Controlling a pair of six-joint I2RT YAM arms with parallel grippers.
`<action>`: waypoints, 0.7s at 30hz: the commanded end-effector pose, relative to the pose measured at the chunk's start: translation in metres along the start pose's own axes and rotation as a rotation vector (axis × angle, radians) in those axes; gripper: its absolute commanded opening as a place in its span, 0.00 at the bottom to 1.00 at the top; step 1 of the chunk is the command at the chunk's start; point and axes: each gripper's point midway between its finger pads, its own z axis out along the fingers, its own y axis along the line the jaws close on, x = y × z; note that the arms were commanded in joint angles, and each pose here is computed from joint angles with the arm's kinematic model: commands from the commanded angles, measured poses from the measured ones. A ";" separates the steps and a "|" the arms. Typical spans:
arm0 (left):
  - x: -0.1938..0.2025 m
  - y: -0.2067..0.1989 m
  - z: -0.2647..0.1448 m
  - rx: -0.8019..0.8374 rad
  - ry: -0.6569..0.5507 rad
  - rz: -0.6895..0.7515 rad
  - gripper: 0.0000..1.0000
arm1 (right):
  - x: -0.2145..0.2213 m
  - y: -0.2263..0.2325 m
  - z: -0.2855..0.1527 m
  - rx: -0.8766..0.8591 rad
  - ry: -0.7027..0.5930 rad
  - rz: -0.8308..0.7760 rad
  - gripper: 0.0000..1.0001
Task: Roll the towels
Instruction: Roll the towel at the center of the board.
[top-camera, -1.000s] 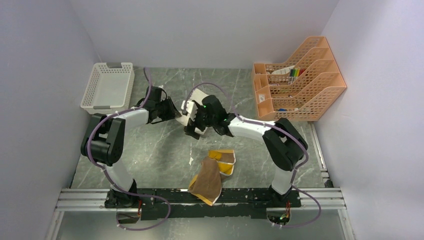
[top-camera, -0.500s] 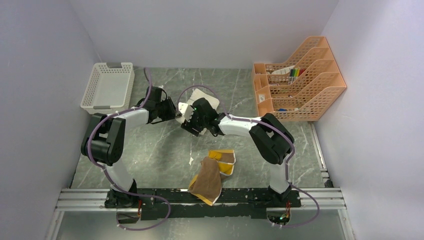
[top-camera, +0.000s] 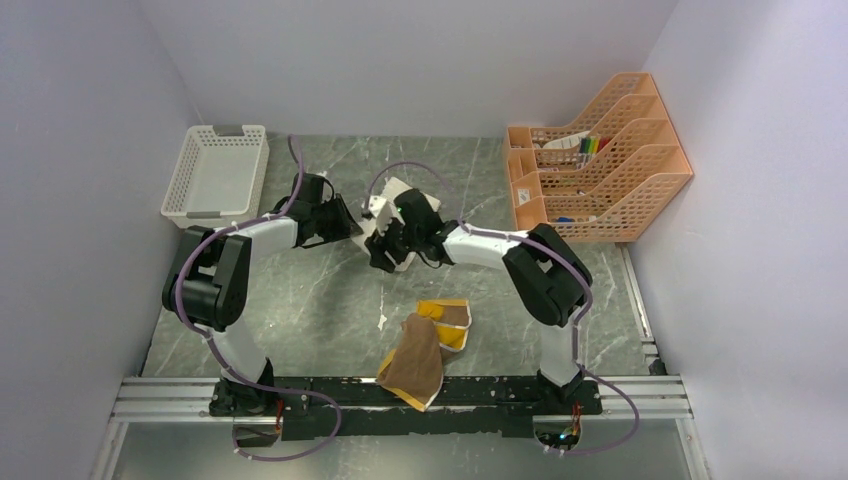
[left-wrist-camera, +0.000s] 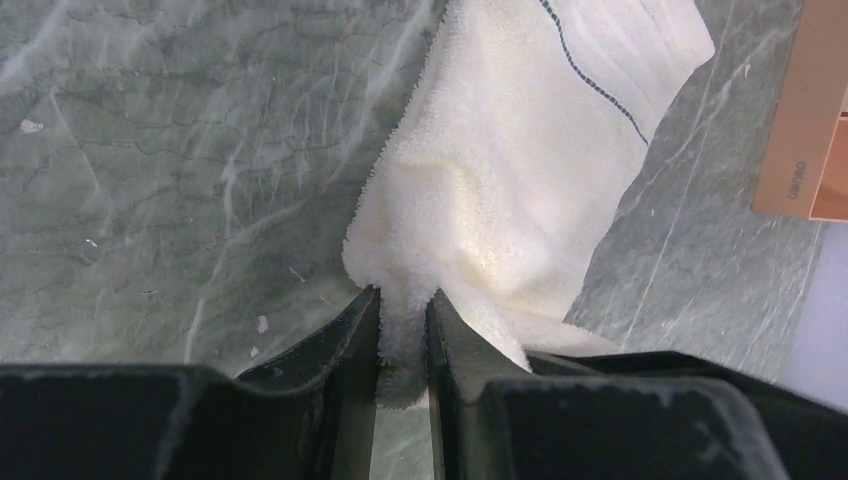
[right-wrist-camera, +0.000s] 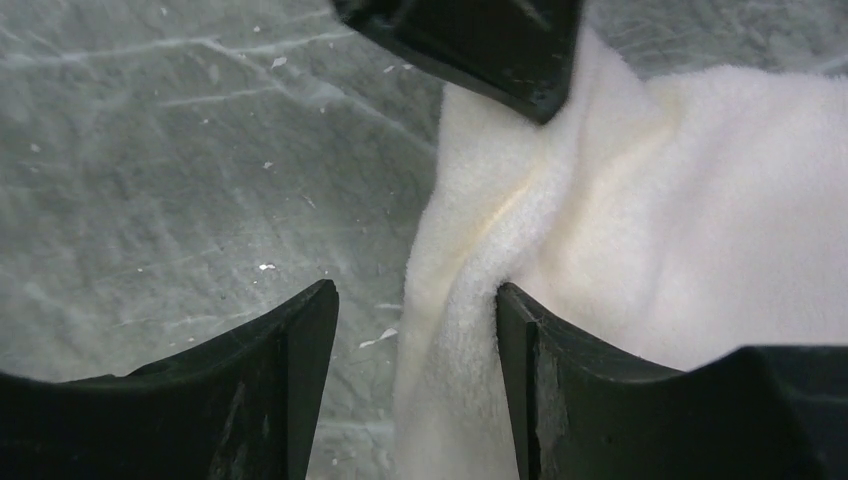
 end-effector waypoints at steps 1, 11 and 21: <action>-0.002 -0.001 0.000 0.016 0.001 0.012 0.31 | -0.031 -0.005 -0.024 -0.119 -0.134 0.184 0.58; -0.003 -0.002 -0.002 0.015 -0.006 0.017 0.31 | -0.013 -0.040 -0.043 -0.055 -0.106 0.309 0.48; -0.002 -0.001 0.000 0.015 -0.002 0.017 0.31 | 0.008 -0.030 -0.043 -0.093 -0.062 0.333 0.47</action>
